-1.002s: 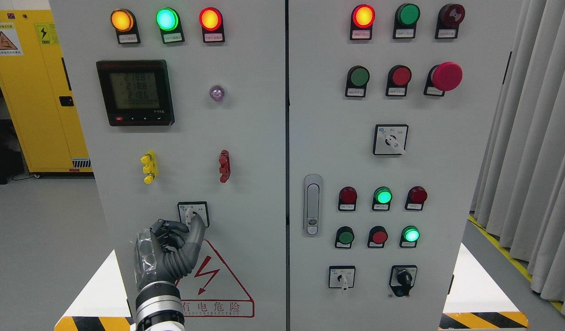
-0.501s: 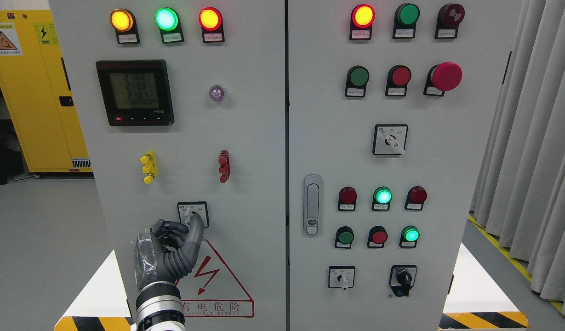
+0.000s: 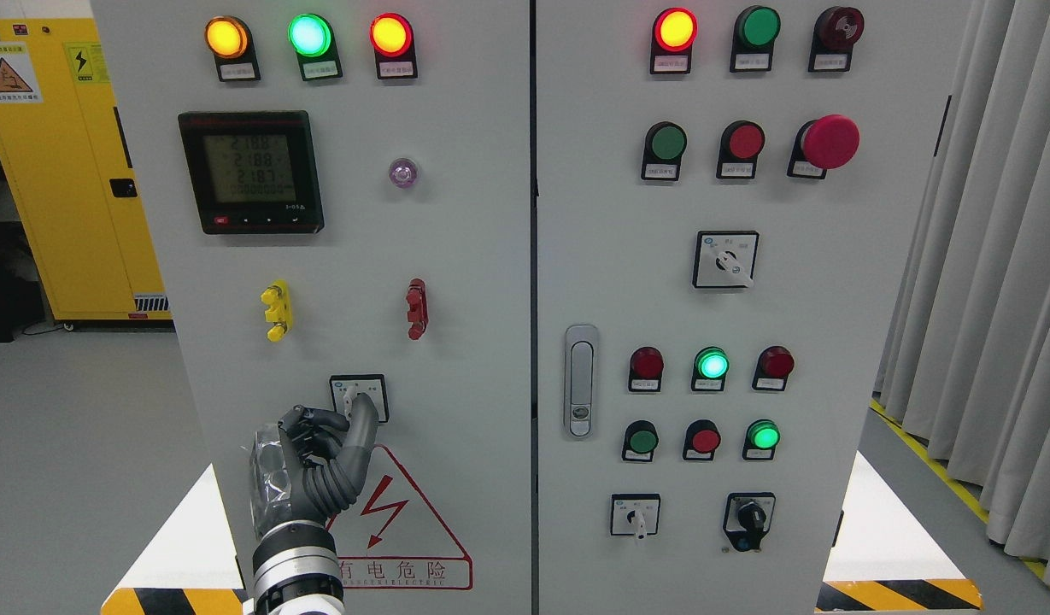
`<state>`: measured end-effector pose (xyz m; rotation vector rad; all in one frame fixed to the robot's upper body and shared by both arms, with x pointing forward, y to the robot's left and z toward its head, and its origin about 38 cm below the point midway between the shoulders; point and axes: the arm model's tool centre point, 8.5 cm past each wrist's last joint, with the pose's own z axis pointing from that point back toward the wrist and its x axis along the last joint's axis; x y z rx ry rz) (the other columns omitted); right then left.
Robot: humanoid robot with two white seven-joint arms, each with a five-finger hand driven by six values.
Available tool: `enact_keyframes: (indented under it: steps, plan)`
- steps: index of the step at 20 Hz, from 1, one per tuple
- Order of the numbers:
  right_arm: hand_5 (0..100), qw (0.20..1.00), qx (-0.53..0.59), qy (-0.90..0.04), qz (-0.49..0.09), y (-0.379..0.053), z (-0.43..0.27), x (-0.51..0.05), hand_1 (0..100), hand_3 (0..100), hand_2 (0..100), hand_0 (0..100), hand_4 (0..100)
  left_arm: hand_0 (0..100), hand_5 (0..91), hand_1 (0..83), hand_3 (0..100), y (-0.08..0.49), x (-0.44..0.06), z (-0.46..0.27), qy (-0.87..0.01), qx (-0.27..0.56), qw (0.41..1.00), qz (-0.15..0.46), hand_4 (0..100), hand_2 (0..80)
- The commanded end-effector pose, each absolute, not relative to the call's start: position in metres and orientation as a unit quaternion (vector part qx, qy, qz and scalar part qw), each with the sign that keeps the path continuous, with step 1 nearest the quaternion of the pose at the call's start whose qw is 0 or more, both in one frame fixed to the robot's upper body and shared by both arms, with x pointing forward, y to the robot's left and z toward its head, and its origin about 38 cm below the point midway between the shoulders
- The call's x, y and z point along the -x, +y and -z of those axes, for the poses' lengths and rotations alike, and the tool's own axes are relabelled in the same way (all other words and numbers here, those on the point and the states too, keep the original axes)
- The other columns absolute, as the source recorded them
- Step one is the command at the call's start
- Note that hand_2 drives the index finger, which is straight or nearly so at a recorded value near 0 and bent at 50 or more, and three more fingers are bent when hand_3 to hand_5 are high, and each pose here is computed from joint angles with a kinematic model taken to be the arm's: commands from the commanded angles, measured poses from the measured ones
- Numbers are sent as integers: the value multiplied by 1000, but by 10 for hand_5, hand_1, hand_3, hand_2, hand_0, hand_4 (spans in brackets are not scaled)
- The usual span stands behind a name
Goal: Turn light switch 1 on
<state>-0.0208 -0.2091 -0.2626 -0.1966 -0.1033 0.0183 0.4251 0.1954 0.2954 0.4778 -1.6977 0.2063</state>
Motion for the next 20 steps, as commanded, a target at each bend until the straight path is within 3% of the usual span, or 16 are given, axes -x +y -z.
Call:
enact_keyframes:
  steps: [1, 12, 20]
  plan:
    - [0, 994, 99, -49, 5, -209, 263, 21, 500, 0, 40, 0, 0, 649, 805, 556, 963, 194, -425, -295, -742, -207, 631, -88, 869, 671]
    - [0, 994, 99, -49, 5, -209, 263, 21, 500, 0, 40, 0, 0, 704, 806, 557, 965, 191, -426, -294, -743, -204, 632, -84, 874, 675]
    - [0, 994, 99, -49, 5, -209, 263, 21, 500, 0, 40, 0, 0, 725, 809, 505, 969, 191, -426, -295, -743, -204, 632, -84, 876, 676]
